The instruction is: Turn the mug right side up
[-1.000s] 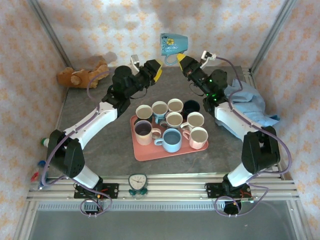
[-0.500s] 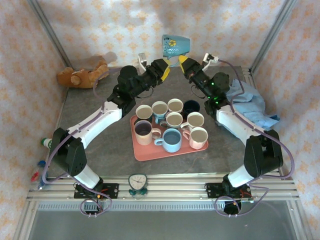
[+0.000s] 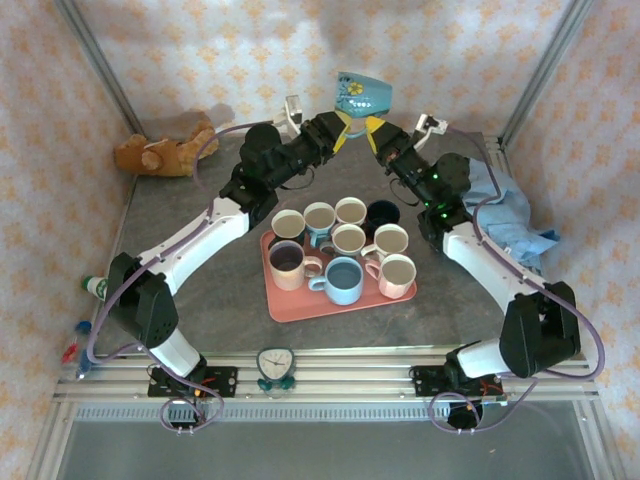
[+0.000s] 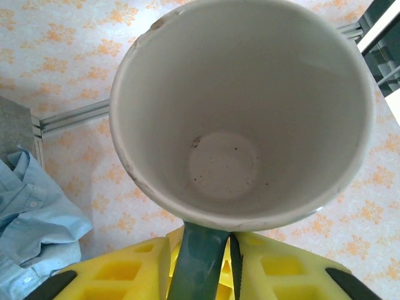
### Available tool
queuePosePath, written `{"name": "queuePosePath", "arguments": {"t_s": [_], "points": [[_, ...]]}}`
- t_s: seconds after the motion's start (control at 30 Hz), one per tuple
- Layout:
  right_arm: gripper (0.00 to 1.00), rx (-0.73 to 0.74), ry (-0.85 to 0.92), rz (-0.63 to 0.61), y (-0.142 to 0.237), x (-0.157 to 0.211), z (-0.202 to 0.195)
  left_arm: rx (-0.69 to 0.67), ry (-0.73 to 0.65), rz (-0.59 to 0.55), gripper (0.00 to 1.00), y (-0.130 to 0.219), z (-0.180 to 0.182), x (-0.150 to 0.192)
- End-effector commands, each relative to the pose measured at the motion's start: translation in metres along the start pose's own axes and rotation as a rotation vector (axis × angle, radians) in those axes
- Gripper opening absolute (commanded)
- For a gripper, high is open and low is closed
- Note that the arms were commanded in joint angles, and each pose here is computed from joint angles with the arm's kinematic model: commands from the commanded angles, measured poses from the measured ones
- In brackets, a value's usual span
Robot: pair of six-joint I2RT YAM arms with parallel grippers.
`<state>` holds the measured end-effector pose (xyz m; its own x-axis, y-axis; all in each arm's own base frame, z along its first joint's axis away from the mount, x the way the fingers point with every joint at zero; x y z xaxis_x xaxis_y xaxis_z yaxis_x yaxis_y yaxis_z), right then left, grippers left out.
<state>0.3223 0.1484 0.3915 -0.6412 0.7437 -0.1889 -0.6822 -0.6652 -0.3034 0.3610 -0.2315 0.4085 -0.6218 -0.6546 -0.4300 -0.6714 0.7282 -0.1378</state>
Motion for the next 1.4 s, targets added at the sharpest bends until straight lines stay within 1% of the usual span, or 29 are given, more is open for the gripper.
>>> {"name": "queuePosePath", "arguments": {"t_s": [0.0, 0.2, 0.27, 0.37, 0.53, 0.63, 0.7, 0.87, 0.97, 1.03, 1.07, 1.13, 1.2, 1.27, 1.37], "points": [[0.0, -0.108, 0.058, 0.074, 0.01, 0.014, 0.034, 0.011, -0.014, -0.015, 0.26, -0.009, 0.0, -0.003], [0.0, -0.069, 0.054, 0.091, 0.01, 0.015, 0.03, 0.045, -0.019, 0.031, 0.09, -0.02, -0.002, 0.006], [0.0, -0.051, 0.055, 0.095, 0.01, 0.016, 0.027, 0.054, -0.037, 0.026, 0.0, -0.019, -0.006, 0.006], [0.0, -0.022, 0.063, 0.09, 0.012, 0.016, 0.021, 0.05, -0.078, 0.019, 0.0, -0.014, -0.01, 0.004], [0.01, 0.016, 0.069, 0.072, 0.014, 0.016, 0.016, 0.072, -0.195, -0.015, 0.0, -0.002, -0.022, 0.001], [0.08, 0.029, 0.07, 0.061, 0.017, 0.016, 0.014, 0.072, -0.255, -0.03, 0.0, 0.004, -0.027, -0.002], [0.16, 0.031, 0.071, 0.054, 0.018, 0.016, 0.013, 0.076, -0.284, -0.039, 0.0, 0.006, -0.029, -0.004], [0.41, 0.043, 0.075, 0.042, 0.021, 0.016, 0.013, 0.078, -0.326, -0.063, 0.0, 0.013, -0.029, -0.011], [0.5, 0.087, 0.104, 0.024, 0.03, 0.016, 0.013, 0.061, -0.37, -0.067, 0.0, 0.021, -0.031, -0.017], [0.52, 0.151, 0.136, 0.022, 0.039, 0.013, 0.01, 0.041, -0.416, -0.057, 0.0, 0.03, -0.035, -0.02], [0.53, 0.166, 0.16, 0.014, 0.048, 0.011, 0.016, 0.03, -0.444, -0.047, 0.0, 0.035, -0.037, -0.021], [0.54, 0.245, 0.199, -0.017, 0.065, 0.005, 0.017, -0.001, -0.549, 0.006, 0.0, 0.05, -0.043, -0.018], [0.54, 0.387, 0.257, -0.06, 0.085, -0.005, 0.017, -0.011, -0.69, 0.107, 0.0, 0.065, -0.047, -0.011], [0.54, 0.539, 0.326, -0.086, 0.103, -0.013, 0.018, -0.028, -0.853, 0.265, 0.0, 0.082, -0.046, 0.003], [0.54, 0.7, 0.362, -0.1, 0.119, -0.026, 0.012, -0.04, -1.05, 0.478, 0.0, 0.111, -0.035, 0.024]]}}
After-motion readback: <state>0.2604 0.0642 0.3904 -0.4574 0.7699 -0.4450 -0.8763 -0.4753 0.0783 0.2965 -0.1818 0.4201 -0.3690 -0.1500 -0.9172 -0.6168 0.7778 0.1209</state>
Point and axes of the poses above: each hand's point on the last joint's axis, 136 mm out from that joint toward the fingers, its own y axis back along the fingers, its own z axis along the line the jaws close on, x = y × z, the point moved 10 cm from there along y, back along the fingers, and after that the axes turned 10 degrees about -y, right-handed, at the moved point
